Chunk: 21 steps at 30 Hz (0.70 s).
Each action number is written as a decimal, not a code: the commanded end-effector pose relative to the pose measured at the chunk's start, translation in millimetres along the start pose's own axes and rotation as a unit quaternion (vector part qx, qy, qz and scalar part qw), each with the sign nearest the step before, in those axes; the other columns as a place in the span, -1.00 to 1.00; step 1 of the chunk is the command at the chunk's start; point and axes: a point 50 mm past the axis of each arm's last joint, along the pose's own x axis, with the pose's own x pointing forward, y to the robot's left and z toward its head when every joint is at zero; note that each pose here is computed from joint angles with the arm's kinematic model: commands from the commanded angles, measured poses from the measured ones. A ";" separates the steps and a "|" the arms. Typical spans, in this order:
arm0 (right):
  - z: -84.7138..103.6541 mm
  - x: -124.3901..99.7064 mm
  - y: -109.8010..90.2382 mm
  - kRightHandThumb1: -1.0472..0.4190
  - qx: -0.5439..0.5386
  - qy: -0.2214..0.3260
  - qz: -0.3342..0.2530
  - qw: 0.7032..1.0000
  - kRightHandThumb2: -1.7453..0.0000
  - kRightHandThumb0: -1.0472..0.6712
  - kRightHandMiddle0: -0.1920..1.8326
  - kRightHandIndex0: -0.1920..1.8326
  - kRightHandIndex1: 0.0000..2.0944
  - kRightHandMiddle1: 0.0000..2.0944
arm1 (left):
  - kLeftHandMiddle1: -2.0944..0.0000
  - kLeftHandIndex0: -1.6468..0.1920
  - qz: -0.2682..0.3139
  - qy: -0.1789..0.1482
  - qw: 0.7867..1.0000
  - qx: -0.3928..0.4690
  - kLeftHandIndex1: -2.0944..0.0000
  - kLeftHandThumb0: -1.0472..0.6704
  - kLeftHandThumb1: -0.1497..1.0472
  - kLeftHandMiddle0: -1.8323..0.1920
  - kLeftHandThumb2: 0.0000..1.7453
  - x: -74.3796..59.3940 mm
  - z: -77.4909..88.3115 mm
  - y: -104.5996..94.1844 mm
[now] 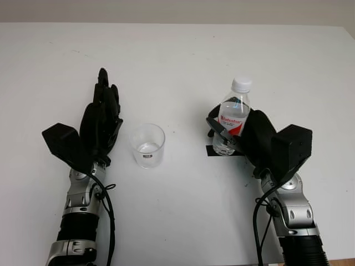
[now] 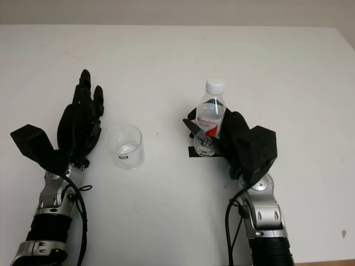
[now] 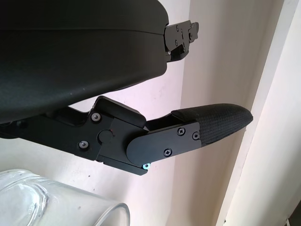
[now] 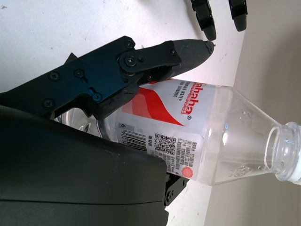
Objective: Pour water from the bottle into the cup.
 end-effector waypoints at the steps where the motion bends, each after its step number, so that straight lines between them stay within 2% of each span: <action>1: 2.4 0.6 1.1 -1.00 0.004 -0.007 -0.002 1.000 0.51 -0.24 0.17 0.46 1.00 1.00 | 0.96 1.00 0.002 -0.003 1.000 0.006 1.00 -0.73 1.00 1.00 -0.20 -2.1 1.2 3.8; 8: -2.6 -1.6 3.7 -1.00 0.012 0.000 -0.005 1.000 0.54 -0.26 0.17 0.47 1.00 1.00 | 0.95 1.00 0.004 0.001 1.000 0.008 0.99 -0.75 1.00 0.99 -0.22 -2.1 1.9 5.1; 11: -4.9 -3.2 4.4 -1.00 0.013 0.002 -0.003 1.000 0.68 -0.32 0.07 0.38 1.00 1.00 | 0.96 1.00 -0.001 -0.001 1.000 0.008 1.00 -0.74 1.00 1.00 -0.22 -1.9 2.6 5.7; 12: -5.8 -3.7 4.6 -1.00 0.014 0.001 -0.004 1.000 0.79 -0.36 -0.08 0.30 1.00 1.00 | 0.96 1.00 -0.002 -0.001 1.000 0.009 1.00 -0.74 1.00 1.00 -0.21 -1.7 2.7 6.1; 14: -7.7 -4.8 5.0 -0.95 0.022 -0.004 -0.003 1.000 0.90 -0.42 -0.34 0.05 1.00 1.00 | 0.97 1.00 -0.002 -0.001 1.000 0.008 1.00 -0.74 1.00 1.00 -0.21 -1.4 2.8 6.9; 17: -10.4 -7.1 4.8 -0.83 0.033 -0.013 0.010 0.999 0.95 -0.41 -0.66 -0.52 0.97 0.85 | 0.96 1.00 0.000 -0.002 1.000 0.009 1.00 -0.74 1.00 1.00 -0.22 -0.9 3.2 6.9; 18: -10.9 -8.2 4.2 -0.80 0.029 -0.012 0.016 0.999 0.95 -0.45 -0.79 -0.76 0.81 0.73 | 0.96 1.00 0.000 -0.002 1.000 0.009 1.00 -0.74 1.00 0.99 -0.22 -0.7 3.4 6.9; 20: -11.6 -11.0 2.6 -0.77 0.017 -0.009 0.027 0.999 0.94 -0.48 -0.93 -0.93 0.55 0.55 | 0.96 1.00 -0.001 -0.001 1.000 0.008 1.00 -0.74 1.00 1.00 -0.22 -0.5 3.7 6.9; 21: -11.9 -12.5 1.9 -0.76 0.010 -0.008 0.032 0.999 0.94 -0.52 -0.97 -0.97 0.29 0.37 | 0.96 1.00 -0.002 0.000 1.000 0.008 1.00 -0.74 1.00 1.00 -0.22 -0.3 3.7 6.9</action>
